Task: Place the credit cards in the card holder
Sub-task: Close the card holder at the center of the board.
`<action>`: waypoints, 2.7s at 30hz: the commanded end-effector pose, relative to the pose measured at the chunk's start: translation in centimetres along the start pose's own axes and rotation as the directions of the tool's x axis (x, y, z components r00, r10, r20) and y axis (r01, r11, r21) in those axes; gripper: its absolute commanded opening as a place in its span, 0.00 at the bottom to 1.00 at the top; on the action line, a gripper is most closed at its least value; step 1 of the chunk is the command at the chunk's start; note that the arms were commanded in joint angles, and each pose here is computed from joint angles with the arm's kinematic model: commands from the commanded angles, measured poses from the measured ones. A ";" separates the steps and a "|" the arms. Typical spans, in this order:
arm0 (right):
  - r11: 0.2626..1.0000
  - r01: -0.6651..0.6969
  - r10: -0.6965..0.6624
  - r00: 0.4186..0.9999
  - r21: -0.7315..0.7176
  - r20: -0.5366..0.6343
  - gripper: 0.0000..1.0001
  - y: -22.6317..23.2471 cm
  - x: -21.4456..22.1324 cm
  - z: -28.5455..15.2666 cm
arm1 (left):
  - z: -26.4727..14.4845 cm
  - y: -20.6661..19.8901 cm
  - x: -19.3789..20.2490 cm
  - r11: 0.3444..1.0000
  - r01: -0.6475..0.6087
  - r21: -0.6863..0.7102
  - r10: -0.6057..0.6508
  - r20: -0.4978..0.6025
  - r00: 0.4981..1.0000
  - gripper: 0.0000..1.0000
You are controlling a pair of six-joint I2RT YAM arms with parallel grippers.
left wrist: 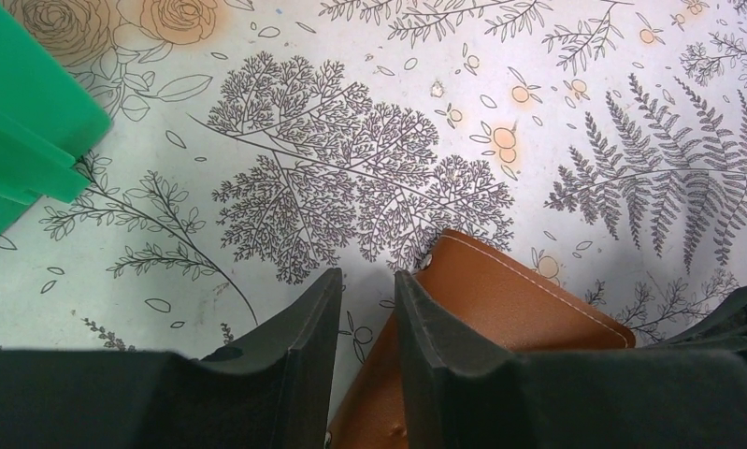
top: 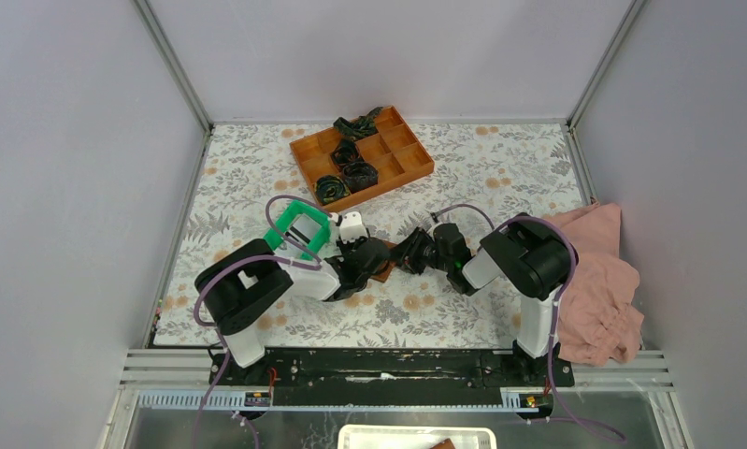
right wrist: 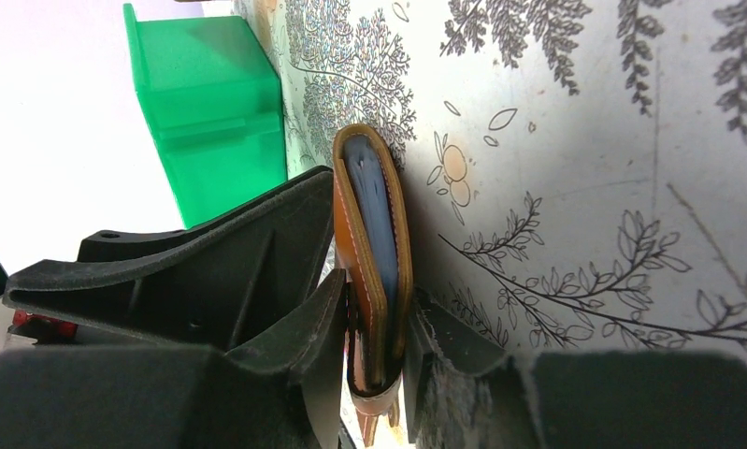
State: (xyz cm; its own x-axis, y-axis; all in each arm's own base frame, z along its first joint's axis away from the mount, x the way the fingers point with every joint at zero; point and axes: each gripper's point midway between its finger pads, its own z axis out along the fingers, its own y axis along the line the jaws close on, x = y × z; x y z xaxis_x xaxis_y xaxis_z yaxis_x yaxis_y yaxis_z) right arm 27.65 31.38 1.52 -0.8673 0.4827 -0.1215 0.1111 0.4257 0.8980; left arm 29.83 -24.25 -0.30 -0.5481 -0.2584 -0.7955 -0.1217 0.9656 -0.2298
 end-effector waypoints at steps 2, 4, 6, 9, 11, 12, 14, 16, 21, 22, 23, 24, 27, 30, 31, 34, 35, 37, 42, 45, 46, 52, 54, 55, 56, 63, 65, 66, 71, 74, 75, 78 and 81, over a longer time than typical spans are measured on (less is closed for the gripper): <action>0.991 -0.004 0.011 0.999 0.137 -0.052 0.19 -3.9 2.7 0.8 | -4.2 7.4 14.2 0.969 -0.249 -0.012 0.208 -0.509 0.835 0.35; 0.989 -0.007 0.015 0.999 0.148 -0.051 0.14 -4.2 2.8 0.9 | -4.3 7.5 14.4 0.969 -0.246 -0.009 0.206 -0.513 0.833 0.34; 0.987 -0.006 0.014 0.999 0.161 -0.053 0.08 -4.4 3.0 1.0 | -4.3 7.7 14.7 0.970 -0.244 -0.006 0.206 -0.518 0.831 0.34; 0.982 0.003 0.006 0.999 0.187 -0.048 0.00 -4.8 2.9 1.0 | -4.3 7.7 15.1 0.971 -0.240 -0.001 0.204 -0.526 0.826 0.33; 0.980 0.004 0.005 0.999 0.200 -0.046 0.00 -5.1 3.0 0.9 | -4.4 7.6 15.3 0.971 -0.237 0.004 0.203 -0.530 0.823 0.32; 0.979 0.004 0.005 0.999 0.203 -0.044 0.00 -5.1 3.0 0.9 | -4.3 7.6 15.4 0.972 -0.234 0.005 0.201 -0.531 0.823 0.32; 0.976 0.004 0.006 0.999 0.220 -0.045 0.00 -5.4 3.1 0.9 | -4.4 7.5 15.5 0.973 -0.233 0.006 0.200 -0.531 0.823 0.32; 0.972 0.007 0.002 0.999 0.236 -0.038 0.00 -5.8 3.1 0.8 | -4.5 7.6 15.3 0.973 -0.231 -0.002 0.196 -0.527 0.827 0.32; 0.965 0.019 -0.012 1.000 0.261 -0.029 0.00 -6.5 3.0 0.3 | -4.5 7.7 12.7 0.972 -0.229 -0.056 0.178 -0.459 0.871 0.42; 0.965 0.019 -0.011 0.999 0.262 -0.030 0.00 -6.5 3.0 0.4 | -4.5 7.6 12.2 0.972 -0.225 -0.063 0.174 -0.445 0.878 0.44; 0.965 0.017 -0.010 1.000 0.263 -0.029 0.00 -6.6 3.0 0.3 | -4.6 7.5 11.6 0.973 -0.221 -0.069 0.171 -0.429 0.887 0.45; 0.965 0.015 -0.009 1.000 0.261 -0.027 0.00 -6.6 3.0 0.4 | -4.7 7.6 11.1 0.973 -0.218 -0.076 0.167 -0.417 0.893 0.46; 0.967 0.016 -0.011 1.000 0.256 -0.021 0.00 -6.4 2.8 0.3 | -5.2 7.9 10.2 0.975 -0.205 -0.086 0.156 -0.393 0.906 0.46; 0.968 0.029 -0.025 0.999 0.249 -0.019 0.00 -5.9 2.4 0.3 | -5.7 9.0 10.1 0.976 -0.189 -0.109 0.134 -0.383 0.914 0.46; 0.967 0.037 -0.033 0.999 0.251 -0.018 0.00 -5.8 2.3 0.2 | -5.9 9.4 10.2 0.976 -0.181 -0.118 0.124 -0.382 0.916 0.46; 0.961 0.065 -0.065 0.998 0.267 -0.008 0.00 -5.6 1.3 -0.4 | -6.2 10.4 10.7 0.979 -0.153 -0.136 0.090 -0.381 0.920 0.45; 0.961 0.076 -0.076 0.997 0.267 -0.013 0.00 -5.5 1.0 -0.5 | -6.2 10.5 10.8 0.981 -0.138 -0.136 0.077 -0.380 0.922 0.45; 0.961 0.089 -0.085 0.996 0.261 -0.024 0.00 -5.2 0.4 -0.8 | -6.4 10.8 11.1 0.982 -0.126 -0.138 0.065 -0.381 0.922 0.43; 0.957 0.119 -0.112 0.993 0.263 -0.041 0.00 -5.3 -0.9 -1.5 | -6.4 11.0 11.8 0.985 -0.114 -0.130 0.054 -0.397 0.916 0.39; 0.959 0.127 -0.113 0.991 0.252 -0.071 0.00 -5.1 -0.9 -1.3 | -6.3 10.5 12.4 0.990 -0.102 -0.100 0.052 -0.413 0.909 0.35; 0.960 0.131 -0.113 0.990 0.247 -0.086 0.00 -5.1 -0.7 -1.2 | -6.3 10.4 12.6 0.990 -0.102 -0.096 0.053 -0.418 0.907 0.34; 0.962 0.140 -0.113 0.986 0.234 -0.125 0.00 -4.9 -0.4 -0.7 | -6.2 9.3 13.6 0.994 -0.100 -0.038 0.072 -0.449 0.891 0.27; 0.960 0.141 -0.110 0.984 0.240 -0.138 0.00 -4.9 -0.4 -0.6 | -6.3 9.0 13.9 0.995 -0.098 -0.027 0.075 -0.455 0.887 0.26; 0.960 0.140 -0.108 0.984 0.241 -0.141 0.01 -4.9 -0.3 -0.5 | -6.4 8.9 14.0 0.995 -0.099 -0.023 0.078 -0.456 0.887 0.25; 0.961 0.138 -0.105 0.984 0.239 -0.144 0.04 -4.8 -0.3 -0.4 | -6.4 8.8 14.1 0.995 -0.100 -0.019 0.081 -0.457 0.886 0.25; 0.966 0.110 -0.079 0.987 0.234 -0.139 0.23 -4.4 -0.3 -0.5 | -7.1 8.5 14.9 0.994 -0.110 -0.022 0.088 -0.461 0.883 0.25; 0.968 0.097 -0.066 0.989 0.231 -0.136 0.25 -4.2 -0.2 -0.5 | -7.2 8.4 15.1 0.993 -0.119 -0.023 0.095 -0.461 0.882 0.25; 0.970 0.087 -0.057 0.989 0.228 -0.134 0.26 -4.1 -0.2 -0.5 | -7.3 8.3 15.3 0.992 -0.123 -0.023 0.098 -0.461 0.882 0.25; 0.974 0.051 -0.020 0.990 0.223 -0.139 0.30 -4.2 0.2 -0.5 | -7.6 7.6 15.8 0.991 -0.131 -0.023 0.106 -0.458 0.883 0.25; 0.972 0.045 -0.014 0.990 0.229 -0.137 0.36 -4.4 0.3 -0.6 | -7.8 7.3 16.2 0.990 -0.137 -0.016 0.115 -0.458 0.881 0.25; 0.973 0.046 -0.015 0.990 0.228 -0.138 0.38 -4.4 0.3 -0.6 | -7.9 7.3 16.3 0.990 -0.139 -0.015 0.117 -0.460 0.880 0.25; 0.969 0.046 -0.016 0.992 0.242 -0.125 0.39 -4.6 0.1 -0.7 | -8.0 7.0 16.5 0.990 -0.143 -0.012 0.121 -0.462 0.879 0.25; 0.963 0.057 -0.027 0.993 0.264 -0.114 0.40 -4.8 -0.2 -0.8 | -8.2 6.9 16.6 0.989 -0.146 -0.012 0.125 -0.459 0.879 0.25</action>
State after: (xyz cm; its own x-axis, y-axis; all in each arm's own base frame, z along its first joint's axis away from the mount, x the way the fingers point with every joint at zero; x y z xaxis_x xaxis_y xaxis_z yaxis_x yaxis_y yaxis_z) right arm 28.52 30.35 1.57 -0.9221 0.3667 -0.1232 0.0957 0.5248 0.8458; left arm 24.09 -28.15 -0.20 -0.5137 -0.4822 -0.7097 -0.1232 0.8600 -0.4952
